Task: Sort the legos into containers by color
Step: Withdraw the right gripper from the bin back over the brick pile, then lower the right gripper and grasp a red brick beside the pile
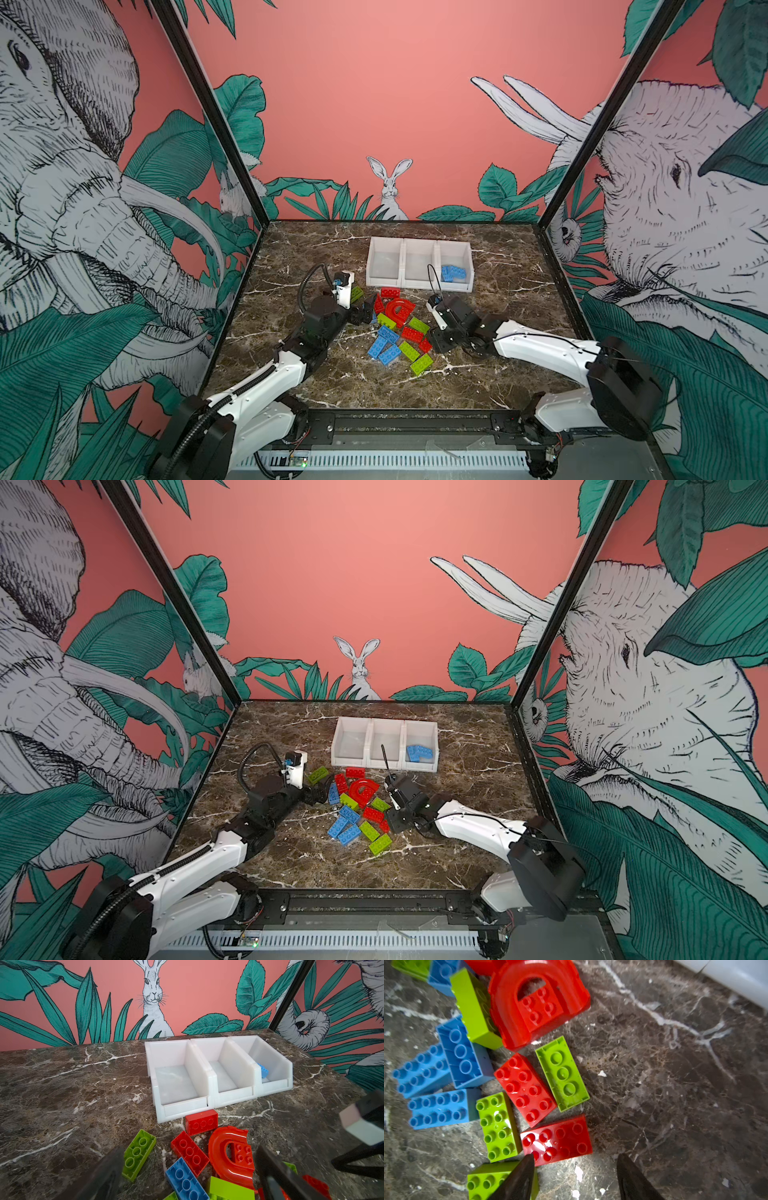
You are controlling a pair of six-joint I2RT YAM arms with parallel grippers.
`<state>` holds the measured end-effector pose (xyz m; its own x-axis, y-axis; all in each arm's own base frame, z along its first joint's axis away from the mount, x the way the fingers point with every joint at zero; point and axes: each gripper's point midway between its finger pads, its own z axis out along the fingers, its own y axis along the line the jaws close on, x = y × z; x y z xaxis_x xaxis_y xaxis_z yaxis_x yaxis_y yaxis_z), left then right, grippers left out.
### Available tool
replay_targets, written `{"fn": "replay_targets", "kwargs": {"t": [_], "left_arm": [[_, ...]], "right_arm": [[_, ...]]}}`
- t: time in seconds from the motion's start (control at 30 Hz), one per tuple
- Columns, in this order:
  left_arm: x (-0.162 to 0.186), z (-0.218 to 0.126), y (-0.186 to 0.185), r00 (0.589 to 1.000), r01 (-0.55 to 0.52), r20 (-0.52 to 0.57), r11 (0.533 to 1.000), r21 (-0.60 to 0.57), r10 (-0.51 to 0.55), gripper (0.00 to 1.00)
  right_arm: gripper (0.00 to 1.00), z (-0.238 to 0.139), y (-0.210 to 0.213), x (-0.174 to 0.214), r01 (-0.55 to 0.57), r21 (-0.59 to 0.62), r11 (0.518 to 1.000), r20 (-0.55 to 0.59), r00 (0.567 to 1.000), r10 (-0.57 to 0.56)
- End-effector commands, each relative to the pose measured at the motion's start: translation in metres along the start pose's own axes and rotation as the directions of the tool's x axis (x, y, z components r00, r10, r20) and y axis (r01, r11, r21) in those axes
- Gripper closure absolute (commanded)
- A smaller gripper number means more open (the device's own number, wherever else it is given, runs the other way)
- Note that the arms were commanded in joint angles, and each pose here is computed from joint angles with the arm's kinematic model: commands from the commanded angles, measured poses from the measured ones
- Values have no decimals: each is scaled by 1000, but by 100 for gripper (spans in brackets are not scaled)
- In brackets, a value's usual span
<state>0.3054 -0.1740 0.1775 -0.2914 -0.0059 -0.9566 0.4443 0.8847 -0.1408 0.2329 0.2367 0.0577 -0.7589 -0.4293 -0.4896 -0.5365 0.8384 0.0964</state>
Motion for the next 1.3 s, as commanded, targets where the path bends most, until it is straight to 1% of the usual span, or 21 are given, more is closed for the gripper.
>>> {"fn": "replay_targets", "kwargs": {"t": [0.0, 0.13, 0.2, 0.27, 0.33, 0.47, 0.53, 0.63, 0.7, 0.73, 0.83, 0.93, 0.97, 1.03, 1.07, 1.1, 1.2, 1.27], "left_arm": [[-1, -3, 3, 1000, -15, -1, 1000, -23, 15, 1], [-2, -5, 4, 1000, -18, 2, 1000, -24, 18, 1], [-2, -6, 5, 1000, -20, 3, 999, -29, 20, 1], [-2, -6, 5, 1000, -23, 4, 999, -34, 23, 1], [-1, -5, 5, 1000, -25, 1, 999, -33, 25, 1], [0, -4, 5, 1000, -24, -5, 999, -32, 24, 1], [-1, -4, 5, 1000, -25, -3, 999, -32, 25, 1], [1, -3, 5, 1000, -25, -7, 999, -32, 25, 1], [1, -3, 6, 1000, -28, -9, 999, -35, 28, 1], [1, -3, 5, 1000, -27, -8, 999, -34, 26, 1], [1, -3, 6, 1000, -26, -10, 999, -35, 26, 1], [3, -2, 5, 1000, -24, -14, 999, -29, 23, 1], [3, -1, 4, 1000, -21, -15, 999, -27, 21, 1], [3, 0, 4, 1000, -19, -18, 1000, -23, 19, 1], [4, 0, 3, 1000, -18, -21, 1000, -20, 17, 1], [4, 1, 3, 1000, -17, -22, 1000, -19, 17, 1], [6, 2, 3, 1000, -14, -28, 1000, -17, 14, 1], [6, 2, 3, 999, -13, -31, 1000, -17, 13, 1]], "right_arm": [[39, 6, 6, -11, 43, -28, 999, 2, 999, -43], [42, 18, 3, -4, 41, -25, 999, -34, 999, -42], [42, 21, -5, 2, 26, 1, 1000, -55, 998, -26], [42, 20, -22, 8, -7, 58, 998, -77, 997, 11], [43, 18, -36, 15, -59, 84, 995, -75, 995, 66], [42, 4, -66, 25, -165, 147, 975, -32, 985, 171], [38, -9, -70, 22, -177, 154, 972, 13, 984, 177], [31, -30, -62, 5, -179, 95, 979, 118, 979, 168], [27, -39, -56, -4, -175, 48, 983, 175, 971, 165], [25, -42, -54, -7, -169, 40, 985, 186, 969, 159], [20, -44, -56, -4, -163, 58, 985, 165, 975, 151], [17, -37, -47, 1, -98, 50, 994, 120, 989, 92], [16, -34, -47, 2, -93, 58, 994, 111, 990, 86], [16, -31, -59, 5, -125, 128, 984, 83, 990, 115], [16, -30, -62, 8, -137, 153, 979, 58, 990, 129], [17, -30, -61, 7, -135, 148, 980, 40, 991, 130], [24, -24, -45, 3, -142, 63, 988, 18, 990, 141], [27, -20, -43, 1, -153, 53, 987, 13, 988, 152]]}}
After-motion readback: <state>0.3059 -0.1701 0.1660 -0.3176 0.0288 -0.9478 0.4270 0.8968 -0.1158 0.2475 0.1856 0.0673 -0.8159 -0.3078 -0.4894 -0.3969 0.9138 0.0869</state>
